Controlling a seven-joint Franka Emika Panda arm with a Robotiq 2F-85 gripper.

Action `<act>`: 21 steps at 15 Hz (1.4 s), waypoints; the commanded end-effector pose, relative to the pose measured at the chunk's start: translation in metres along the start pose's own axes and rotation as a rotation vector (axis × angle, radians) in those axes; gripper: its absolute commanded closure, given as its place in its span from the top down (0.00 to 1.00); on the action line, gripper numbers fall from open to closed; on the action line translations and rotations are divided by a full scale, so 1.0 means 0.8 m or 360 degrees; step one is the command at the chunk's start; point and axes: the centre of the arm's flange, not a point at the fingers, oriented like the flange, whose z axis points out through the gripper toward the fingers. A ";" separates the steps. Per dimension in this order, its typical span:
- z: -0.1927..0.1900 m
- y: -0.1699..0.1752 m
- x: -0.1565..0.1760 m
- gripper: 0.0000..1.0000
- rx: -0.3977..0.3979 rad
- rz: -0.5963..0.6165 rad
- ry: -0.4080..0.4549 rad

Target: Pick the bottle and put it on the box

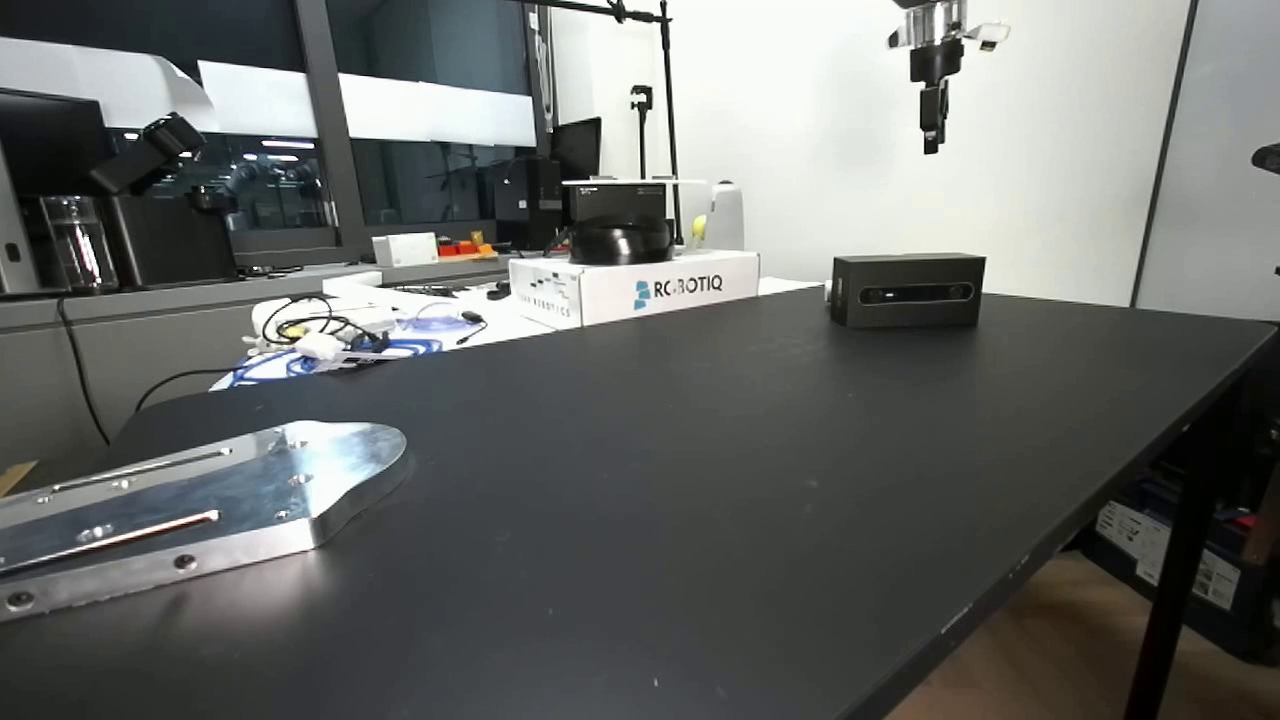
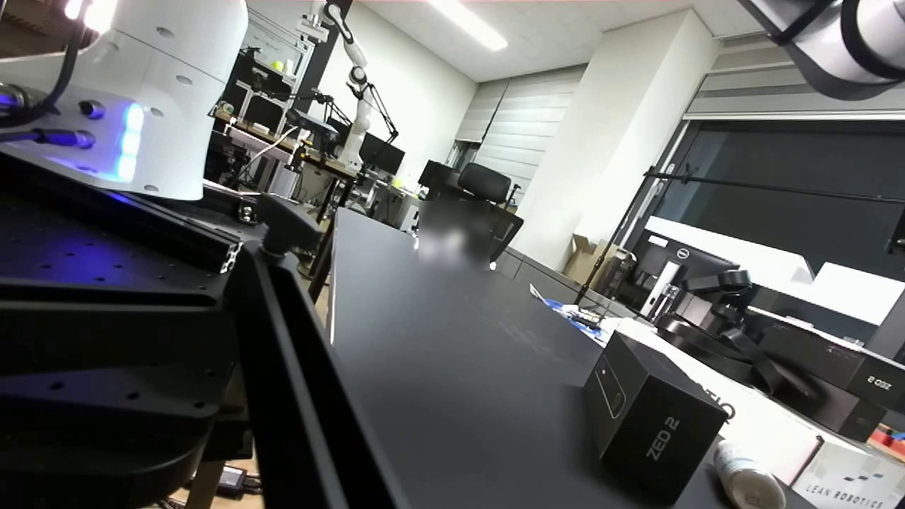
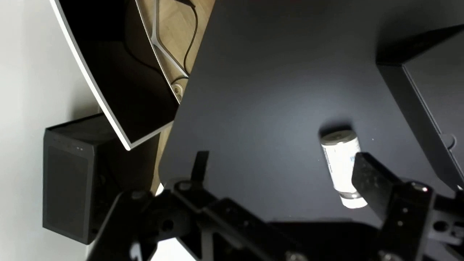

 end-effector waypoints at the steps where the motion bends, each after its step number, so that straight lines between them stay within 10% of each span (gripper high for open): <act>1: 0.008 -0.010 0.055 1.00 0.0039 -0.0080 0.0036; 14: 0.045 -0.060 0.073 1.00 0.0139 -0.0244 -0.0031; 21: 0.151 -0.073 0.105 1.00 0.0128 -0.0550 -0.0043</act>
